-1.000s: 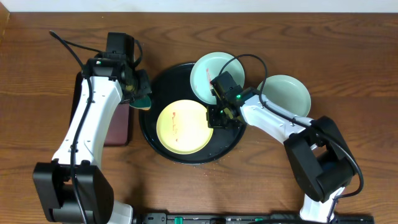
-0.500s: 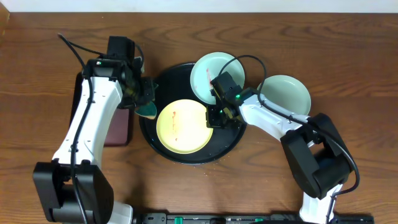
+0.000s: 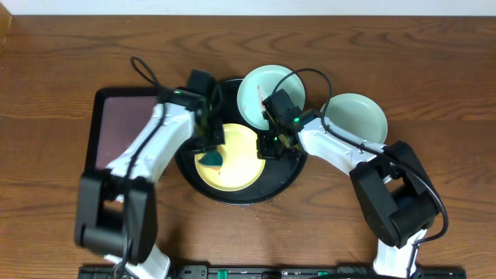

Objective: Clean dirty plates on tray and stack at the side
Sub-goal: 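Scrub the yellow plate with the sponge held in the left gripper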

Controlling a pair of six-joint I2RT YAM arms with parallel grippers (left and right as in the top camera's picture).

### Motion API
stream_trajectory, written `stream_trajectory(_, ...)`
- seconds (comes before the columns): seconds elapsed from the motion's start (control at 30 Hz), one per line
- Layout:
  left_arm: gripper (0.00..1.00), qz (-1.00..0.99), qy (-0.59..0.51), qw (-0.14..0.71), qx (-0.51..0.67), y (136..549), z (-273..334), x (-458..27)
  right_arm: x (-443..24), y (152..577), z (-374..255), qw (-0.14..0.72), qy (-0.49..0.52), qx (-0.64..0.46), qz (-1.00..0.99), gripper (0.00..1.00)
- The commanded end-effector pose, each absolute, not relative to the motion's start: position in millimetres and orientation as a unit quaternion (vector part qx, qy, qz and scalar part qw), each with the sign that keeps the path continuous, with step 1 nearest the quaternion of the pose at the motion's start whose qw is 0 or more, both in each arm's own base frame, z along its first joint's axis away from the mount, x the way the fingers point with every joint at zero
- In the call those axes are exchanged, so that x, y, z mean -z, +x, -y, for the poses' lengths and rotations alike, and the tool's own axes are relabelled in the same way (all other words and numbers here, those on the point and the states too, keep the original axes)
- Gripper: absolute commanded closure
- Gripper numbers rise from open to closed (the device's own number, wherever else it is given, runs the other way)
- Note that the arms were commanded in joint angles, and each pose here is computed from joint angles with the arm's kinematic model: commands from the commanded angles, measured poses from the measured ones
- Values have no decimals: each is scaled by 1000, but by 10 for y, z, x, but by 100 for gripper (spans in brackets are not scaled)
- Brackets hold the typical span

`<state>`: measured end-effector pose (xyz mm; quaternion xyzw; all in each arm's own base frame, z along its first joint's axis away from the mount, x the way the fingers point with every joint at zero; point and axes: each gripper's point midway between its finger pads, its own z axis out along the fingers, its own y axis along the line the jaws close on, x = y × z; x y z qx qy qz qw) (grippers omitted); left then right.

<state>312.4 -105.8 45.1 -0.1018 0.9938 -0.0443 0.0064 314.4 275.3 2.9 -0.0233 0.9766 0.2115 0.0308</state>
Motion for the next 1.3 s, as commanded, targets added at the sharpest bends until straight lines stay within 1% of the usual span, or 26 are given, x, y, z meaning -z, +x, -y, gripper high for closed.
stream_trajectory(0.0,93,-987,-157,-5,-9,3086,959,-251,42,3165,-2704,29,-17,-202,-979,99)
stream_trajectory(0.2,92,-986,-162,-24,-19,3061,1041,-31,42,3166,-2703,30,-17,-202,-979,99)
stream_trajectory(0.27,93,-994,-98,-35,28,3062,1255,17,41,3167,-2704,30,-17,-202,-979,99)
stream_trajectory(0.4,93,-984,50,-42,166,3009,1805,-16,41,3167,-2704,30,-17,-202,-979,99)
stream_trajectory(0.5,93,-984,74,-32,161,3022,1821,3,41,3167,-2704,30,-17,-202,-979,99)
stream_trajectory(0.57,93,-993,37,-20,109,3087,1653,53,41,3167,-2704,30,-17,-202,-979,99)
stream_trajectory(0.7,92,-987,-141,7,-74,3092,988,74,41,3167,-2704,30,-17,-202,-979,99)
stream_trajectory(0.77,93,-975,-188,14,-121,3043,815,39,41,3169,-2701,30,-17,-202,-979,99)
stream_trajectory(0.83,93,-970,-202,12,-131,3011,781,30,41,3176,-2693,30,-15,-202,-979,99)
stream_trajectory(1.0,93,-971,-197,-5,-137,2930,762,21,38,3177,-2692,28,-14,-205,-978,99)
stream_trajectory(1.13,93,-991,-97,-40,-79,2886,966,60,38,3177,-2692,28,-14,-205,-978,99)
stream_trajectory(1.27,93,-991,60,-73,90,2821,1531,46,38,3177,-2693,28,-14,-205,-978,99)
